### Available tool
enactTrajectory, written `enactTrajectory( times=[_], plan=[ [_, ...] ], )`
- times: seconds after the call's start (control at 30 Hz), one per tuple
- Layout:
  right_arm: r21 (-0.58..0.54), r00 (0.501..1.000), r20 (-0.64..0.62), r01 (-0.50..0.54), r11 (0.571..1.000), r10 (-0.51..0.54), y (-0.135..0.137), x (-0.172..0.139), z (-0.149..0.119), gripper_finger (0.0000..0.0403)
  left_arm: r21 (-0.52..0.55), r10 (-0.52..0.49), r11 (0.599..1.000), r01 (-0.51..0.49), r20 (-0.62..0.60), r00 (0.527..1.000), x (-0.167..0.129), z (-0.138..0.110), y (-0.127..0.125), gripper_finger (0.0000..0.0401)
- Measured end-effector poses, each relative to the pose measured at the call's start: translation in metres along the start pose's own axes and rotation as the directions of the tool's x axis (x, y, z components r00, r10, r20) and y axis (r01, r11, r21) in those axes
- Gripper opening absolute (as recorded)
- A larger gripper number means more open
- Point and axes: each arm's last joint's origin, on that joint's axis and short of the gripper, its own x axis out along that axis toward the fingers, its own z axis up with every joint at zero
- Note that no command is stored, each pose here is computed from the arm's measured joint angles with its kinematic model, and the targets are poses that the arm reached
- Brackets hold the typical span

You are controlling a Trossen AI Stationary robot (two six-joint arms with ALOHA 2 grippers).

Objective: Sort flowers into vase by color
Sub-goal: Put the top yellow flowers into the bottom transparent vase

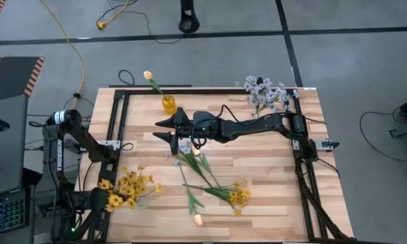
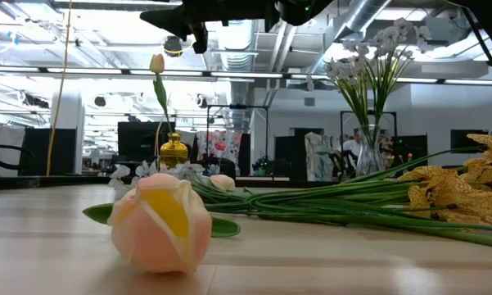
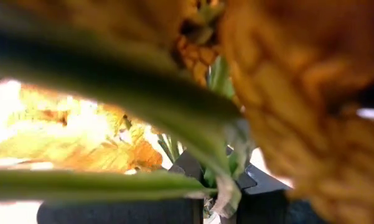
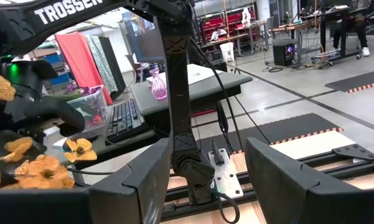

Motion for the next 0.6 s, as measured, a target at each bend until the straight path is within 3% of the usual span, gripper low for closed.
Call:
enactTrajectory(
  times=[0.2, 0.4, 0.6],
  plan=[
    [0.0, 1.0, 0.001, 0.0, 1.0, 0.0, 0.0, 0.0, 0.0, 0.0234, -0.031, 0.005, 0.999, -0.009, -0.118, 0.993, 0.01, -0.003, -0.006, 0.0003],
    [-0.001, 1.0, 0.0, 0.0, 1.0, 0.0, 0.0, 0.0, 0.0, 0.0234, -0.059, 0.021, 0.998, -0.03, -0.135, 0.991, 0.015, 0.0, -0.005, 0.0005],
    [0.0, 1.0, 0.0, 0.0, 1.0, 0.0, 0.0, 0.0, 0.0, 0.0234, -0.066, 0.032, 0.997, -0.041, -0.139, 0.99, 0.018, 0.002, -0.003, 0.0044]
  ],
)
